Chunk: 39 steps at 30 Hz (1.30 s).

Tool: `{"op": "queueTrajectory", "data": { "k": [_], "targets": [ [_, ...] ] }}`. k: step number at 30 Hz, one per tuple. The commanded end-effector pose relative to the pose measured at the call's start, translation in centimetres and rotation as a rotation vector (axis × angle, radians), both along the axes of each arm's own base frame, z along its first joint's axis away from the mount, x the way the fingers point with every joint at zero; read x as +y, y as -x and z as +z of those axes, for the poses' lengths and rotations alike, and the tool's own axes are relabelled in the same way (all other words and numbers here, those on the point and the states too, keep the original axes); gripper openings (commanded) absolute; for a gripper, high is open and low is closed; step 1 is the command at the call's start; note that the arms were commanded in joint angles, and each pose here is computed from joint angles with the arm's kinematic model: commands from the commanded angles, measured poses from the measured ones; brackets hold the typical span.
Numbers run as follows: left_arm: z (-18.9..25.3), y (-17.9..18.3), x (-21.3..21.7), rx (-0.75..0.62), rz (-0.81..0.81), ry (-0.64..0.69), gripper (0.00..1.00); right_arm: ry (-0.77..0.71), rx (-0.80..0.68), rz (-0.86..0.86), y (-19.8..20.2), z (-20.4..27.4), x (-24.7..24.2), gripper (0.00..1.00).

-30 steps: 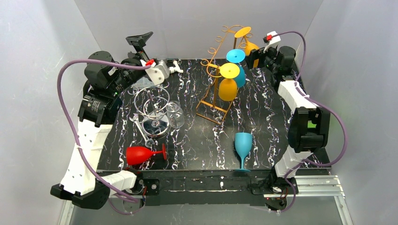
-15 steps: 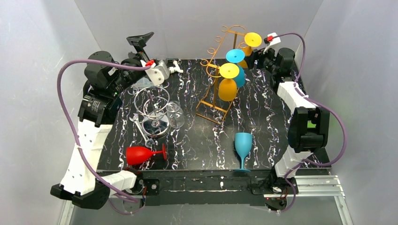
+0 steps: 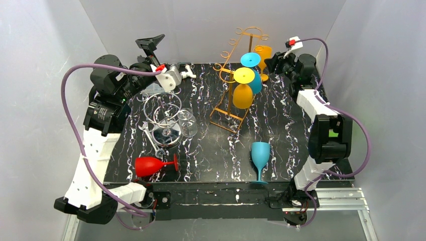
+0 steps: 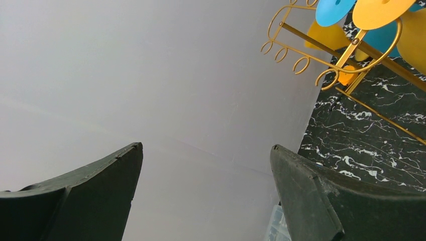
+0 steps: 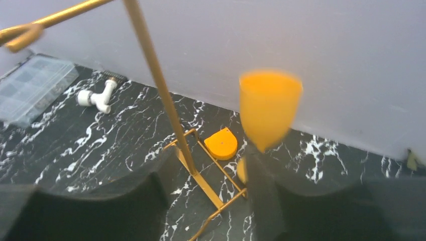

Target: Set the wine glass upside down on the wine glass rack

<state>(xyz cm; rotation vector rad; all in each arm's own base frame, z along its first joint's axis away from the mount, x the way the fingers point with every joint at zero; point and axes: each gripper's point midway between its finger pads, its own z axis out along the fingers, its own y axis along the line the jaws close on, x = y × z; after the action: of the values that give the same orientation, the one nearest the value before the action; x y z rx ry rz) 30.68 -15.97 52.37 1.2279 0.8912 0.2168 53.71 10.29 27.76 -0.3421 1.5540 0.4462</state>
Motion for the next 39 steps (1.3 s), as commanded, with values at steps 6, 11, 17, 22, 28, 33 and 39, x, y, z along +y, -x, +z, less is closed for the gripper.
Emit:
{"op": "queueTrajectory", "data": {
  "k": [6, 11, 17, 22, 28, 33, 39],
  "targets": [
    [0.8, 1.1, 0.1, -0.027, -0.014, 0.007, 0.98, 0.033, 0.087, -0.291, -2.2, -0.7, -5.4, 0.96],
    [0.7, 1.1, 0.2, -0.025, -0.008, -0.001, 0.98, -0.026, 0.149, -0.348, -3.8, -1.8, -6.0, 0.88],
    [0.1, 1.0, 0.3, -0.017, -0.006, -0.019, 0.98, -0.122, 0.177, -0.398, -6.5, -2.5, -6.3, 0.85],
    [-0.3, 0.7, 0.2, -0.007, -0.004, -0.026, 0.98, -0.265, 0.194, -0.376, -9.9, -2.7, -5.3, 0.84],
    [-1.3, 0.0, 0.2, 0.016, 0.011, -0.042, 0.98, -0.411, 0.224, -0.369, -13.3, -4.1, -4.4, 0.82],
    [-2.0, -0.3, 0.2, 0.023, 0.012, -0.063, 0.98, -0.472, 0.226, -0.336, -15.1, -4.3, -3.4, 0.81],
    [-2.6, -0.7, 0.2, 0.035, 0.018, -0.074, 0.98, -0.498, 0.211, -0.311, -16.3, -3.7, -2.5, 0.81]
  ]
}}
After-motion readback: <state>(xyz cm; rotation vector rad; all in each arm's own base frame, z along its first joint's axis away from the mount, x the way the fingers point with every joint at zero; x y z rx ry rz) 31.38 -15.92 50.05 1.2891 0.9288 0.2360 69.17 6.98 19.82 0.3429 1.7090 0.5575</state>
